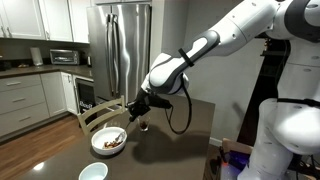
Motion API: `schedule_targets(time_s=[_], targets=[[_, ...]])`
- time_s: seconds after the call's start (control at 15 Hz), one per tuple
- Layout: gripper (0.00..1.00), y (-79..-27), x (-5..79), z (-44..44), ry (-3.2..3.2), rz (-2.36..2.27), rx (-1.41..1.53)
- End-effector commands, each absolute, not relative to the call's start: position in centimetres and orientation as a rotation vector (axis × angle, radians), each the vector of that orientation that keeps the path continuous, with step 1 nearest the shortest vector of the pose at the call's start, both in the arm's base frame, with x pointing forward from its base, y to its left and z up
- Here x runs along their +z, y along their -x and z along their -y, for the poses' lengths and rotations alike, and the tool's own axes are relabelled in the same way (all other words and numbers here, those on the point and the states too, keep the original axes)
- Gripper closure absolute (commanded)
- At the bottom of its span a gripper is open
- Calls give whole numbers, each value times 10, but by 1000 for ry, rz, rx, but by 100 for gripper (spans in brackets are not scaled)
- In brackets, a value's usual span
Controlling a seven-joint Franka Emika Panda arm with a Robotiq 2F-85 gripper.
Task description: Use the spoon from the empty white bowl to scoop contents from the other white bowl and put them in the empty one
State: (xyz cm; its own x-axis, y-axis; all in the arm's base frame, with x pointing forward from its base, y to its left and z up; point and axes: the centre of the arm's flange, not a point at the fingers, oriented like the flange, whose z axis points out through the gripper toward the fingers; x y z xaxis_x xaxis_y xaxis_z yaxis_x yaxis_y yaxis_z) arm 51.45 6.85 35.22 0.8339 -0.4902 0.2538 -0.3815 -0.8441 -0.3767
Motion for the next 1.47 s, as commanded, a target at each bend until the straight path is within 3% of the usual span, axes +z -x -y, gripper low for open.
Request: schedule_targets(time_s=[0.0, 1.4], targets=[[96, -524, 347, -70, 2693, -638, -493], [97, -532, 340, -79, 2611, -650, -465]])
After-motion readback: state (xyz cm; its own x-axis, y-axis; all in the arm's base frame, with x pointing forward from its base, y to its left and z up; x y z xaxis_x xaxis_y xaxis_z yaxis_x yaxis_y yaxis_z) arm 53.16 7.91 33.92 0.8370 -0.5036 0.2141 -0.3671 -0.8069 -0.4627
